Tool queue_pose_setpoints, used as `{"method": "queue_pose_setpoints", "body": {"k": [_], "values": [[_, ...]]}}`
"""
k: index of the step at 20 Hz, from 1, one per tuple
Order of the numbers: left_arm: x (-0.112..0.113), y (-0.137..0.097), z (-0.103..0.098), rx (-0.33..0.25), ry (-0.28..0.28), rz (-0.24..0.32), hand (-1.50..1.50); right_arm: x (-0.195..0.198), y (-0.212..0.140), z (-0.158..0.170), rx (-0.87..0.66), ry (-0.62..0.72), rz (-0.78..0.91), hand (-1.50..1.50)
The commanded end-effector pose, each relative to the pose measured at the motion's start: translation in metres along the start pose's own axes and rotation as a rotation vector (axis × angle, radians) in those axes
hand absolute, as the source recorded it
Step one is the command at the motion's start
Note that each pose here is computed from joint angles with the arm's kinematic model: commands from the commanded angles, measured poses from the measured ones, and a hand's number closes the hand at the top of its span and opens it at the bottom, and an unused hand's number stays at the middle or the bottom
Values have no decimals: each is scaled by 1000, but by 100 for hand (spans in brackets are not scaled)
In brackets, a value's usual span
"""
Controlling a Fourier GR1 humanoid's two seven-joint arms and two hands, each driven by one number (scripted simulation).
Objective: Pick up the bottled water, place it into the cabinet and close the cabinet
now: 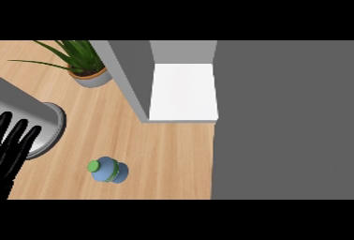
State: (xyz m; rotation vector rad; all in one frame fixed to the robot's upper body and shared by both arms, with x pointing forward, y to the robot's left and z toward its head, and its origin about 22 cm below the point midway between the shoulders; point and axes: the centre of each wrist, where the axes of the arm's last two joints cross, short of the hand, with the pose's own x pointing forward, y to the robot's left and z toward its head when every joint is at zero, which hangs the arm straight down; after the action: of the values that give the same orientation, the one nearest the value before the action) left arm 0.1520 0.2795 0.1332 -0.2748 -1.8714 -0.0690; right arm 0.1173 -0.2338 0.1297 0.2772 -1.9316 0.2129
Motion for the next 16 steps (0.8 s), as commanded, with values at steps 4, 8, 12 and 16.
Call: {"method": "queue_pose_setpoints", "body": {"k": [4,8,12,16], "values": [[-9,4,12,42,93,-94,-150,32,16,28,30,-10,-26,-150],[-20,14,24,80,152,-96,-150,37,15,29,24,-16,-15,-150],[-38,26,16,75,195,-67,-150,43,27,41,8,-18,-35,-150],[-67,32,25,67,246,-69,-150,32,12,45,31,-3,-21,-150]]}}
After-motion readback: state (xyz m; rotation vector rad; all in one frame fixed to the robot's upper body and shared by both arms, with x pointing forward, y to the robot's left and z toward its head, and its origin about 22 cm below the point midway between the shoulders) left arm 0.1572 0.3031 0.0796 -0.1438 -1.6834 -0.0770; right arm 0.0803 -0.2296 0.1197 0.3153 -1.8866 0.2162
